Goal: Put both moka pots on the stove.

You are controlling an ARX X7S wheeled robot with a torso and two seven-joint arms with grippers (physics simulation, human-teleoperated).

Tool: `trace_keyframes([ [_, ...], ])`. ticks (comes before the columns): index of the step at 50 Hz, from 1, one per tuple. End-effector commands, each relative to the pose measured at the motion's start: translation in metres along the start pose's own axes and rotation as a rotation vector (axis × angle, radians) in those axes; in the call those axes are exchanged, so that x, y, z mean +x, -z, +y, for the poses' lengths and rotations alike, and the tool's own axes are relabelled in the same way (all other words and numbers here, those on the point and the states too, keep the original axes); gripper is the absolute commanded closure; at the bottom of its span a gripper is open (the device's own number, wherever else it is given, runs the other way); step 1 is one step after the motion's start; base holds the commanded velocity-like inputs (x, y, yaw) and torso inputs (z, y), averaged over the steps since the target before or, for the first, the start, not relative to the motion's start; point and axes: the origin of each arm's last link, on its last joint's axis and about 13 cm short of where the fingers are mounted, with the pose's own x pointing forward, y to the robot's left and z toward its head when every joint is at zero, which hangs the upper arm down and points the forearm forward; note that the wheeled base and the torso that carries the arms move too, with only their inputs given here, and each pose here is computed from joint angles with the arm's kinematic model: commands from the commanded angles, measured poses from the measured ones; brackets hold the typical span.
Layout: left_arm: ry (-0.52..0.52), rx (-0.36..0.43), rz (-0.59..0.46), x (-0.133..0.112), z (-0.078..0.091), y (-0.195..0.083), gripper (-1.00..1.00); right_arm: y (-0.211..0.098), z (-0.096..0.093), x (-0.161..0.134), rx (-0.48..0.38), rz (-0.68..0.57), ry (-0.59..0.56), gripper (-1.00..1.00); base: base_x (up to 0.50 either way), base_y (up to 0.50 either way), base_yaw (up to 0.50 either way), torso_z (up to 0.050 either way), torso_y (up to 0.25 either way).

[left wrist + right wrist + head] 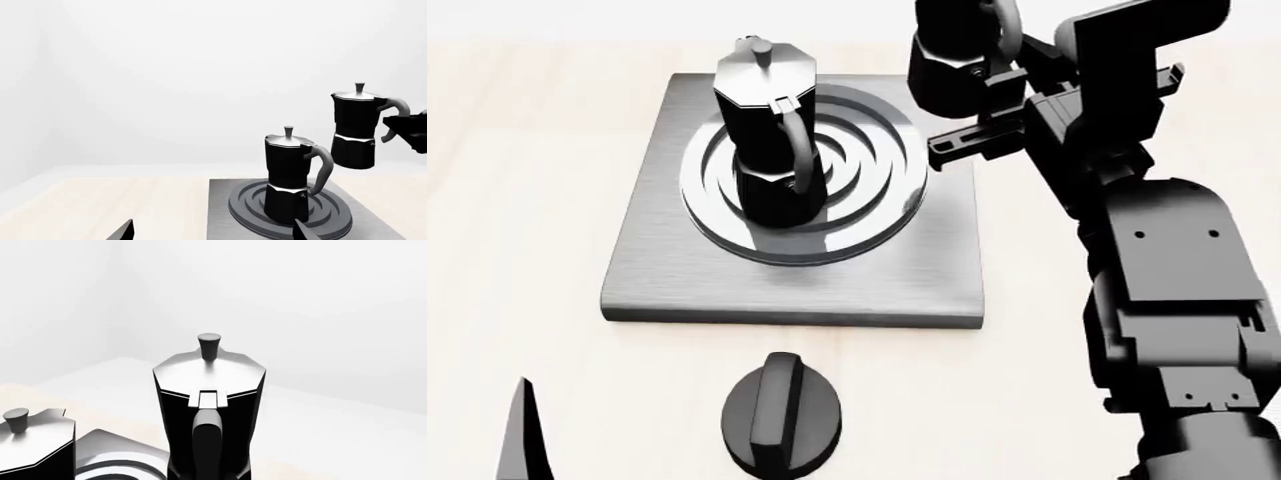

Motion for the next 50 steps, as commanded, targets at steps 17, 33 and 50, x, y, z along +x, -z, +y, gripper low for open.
trace_keyframes([
  [17,0.003,0.001,0.004,0.0,-0.001,0.0,-1.0,0.0,0.019,0.017,0.052,-0.06,-0.034,1.0,0.0,0.0,0.0,0.0,0.001],
  [33,0.002,-0.001,0.0,0.0,0.0,0.0,-1.0,0.008,0.033,0.023,0.057,-0.046,-0.063,1.0,0.0,0.0,0.0,0.0,0.001],
  [50,0.001,0.003,0.001,0.0,0.0,0.001,-1.0,0.017,0.044,0.024,0.075,-0.048,-0.082,1.0,0.0,0.0,0.0,0.001,0.001],
])
